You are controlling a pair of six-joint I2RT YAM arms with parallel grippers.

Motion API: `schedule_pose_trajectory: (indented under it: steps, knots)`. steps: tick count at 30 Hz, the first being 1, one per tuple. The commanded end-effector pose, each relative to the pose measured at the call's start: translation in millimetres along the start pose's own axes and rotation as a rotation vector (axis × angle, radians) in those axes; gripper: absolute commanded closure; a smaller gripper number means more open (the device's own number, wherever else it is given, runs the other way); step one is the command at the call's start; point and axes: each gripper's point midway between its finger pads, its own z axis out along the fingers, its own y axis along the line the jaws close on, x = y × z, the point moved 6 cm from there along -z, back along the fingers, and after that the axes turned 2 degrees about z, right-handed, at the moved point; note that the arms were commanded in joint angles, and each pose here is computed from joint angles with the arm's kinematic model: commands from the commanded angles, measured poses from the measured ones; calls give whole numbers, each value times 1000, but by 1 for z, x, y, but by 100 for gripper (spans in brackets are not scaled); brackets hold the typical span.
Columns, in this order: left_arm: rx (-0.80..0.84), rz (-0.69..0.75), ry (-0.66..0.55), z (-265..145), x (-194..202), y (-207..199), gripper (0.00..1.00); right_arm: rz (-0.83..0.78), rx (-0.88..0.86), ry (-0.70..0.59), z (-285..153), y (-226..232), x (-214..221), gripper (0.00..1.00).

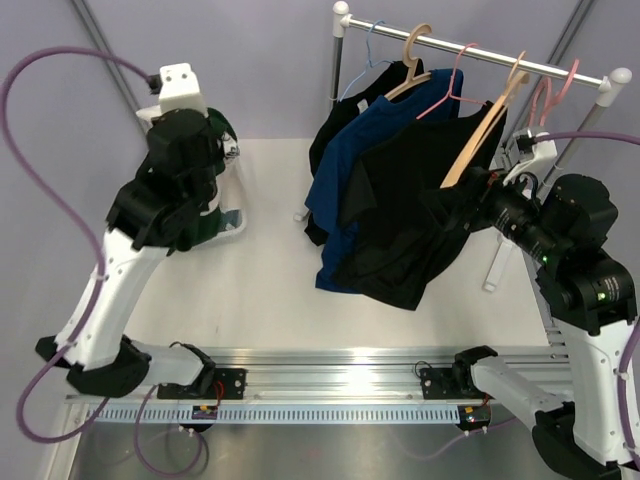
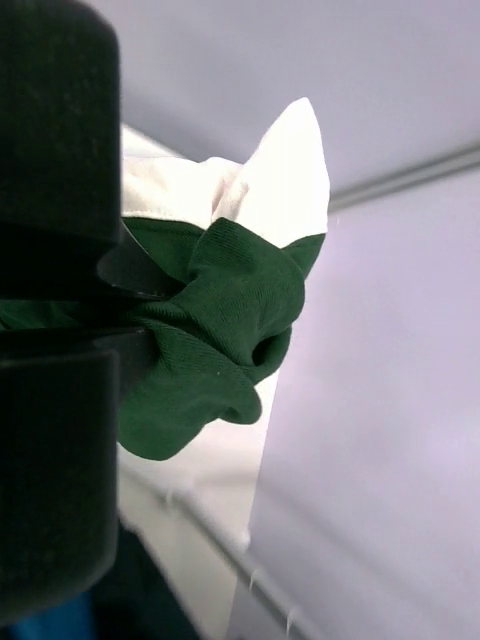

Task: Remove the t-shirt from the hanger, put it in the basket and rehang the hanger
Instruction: Place the T-shirt in the bin.

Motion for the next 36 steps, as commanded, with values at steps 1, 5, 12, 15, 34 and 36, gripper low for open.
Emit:
schedule_pose_trajectory:
  steps: [1, 5, 12, 15, 34, 36]
  knots:
    - [-22, 13, -92, 35, -28, -8, 100, -10, -65, -58, 11, 12, -8, 1]
    - [-60, 6, -46, 79, -12, 4, 100, -40, 38, 27, 57, 4, 5, 1]
    - [-4, -47, -43, 121, 6, 43, 100, -209, 62, 67, 78, 45, 35, 0]
    - [-28, -95, -38, 136, 21, 57, 100, -209, 16, 73, 83, 51, 59, 1]
    - [-659, 127, 256, 202, 169, 131, 100, -235, -146, 157, 53, 71, 138, 1]
    - [-672, 149, 267, 207, 172, 131, 100, -227, -149, 142, 49, 69, 137, 1]
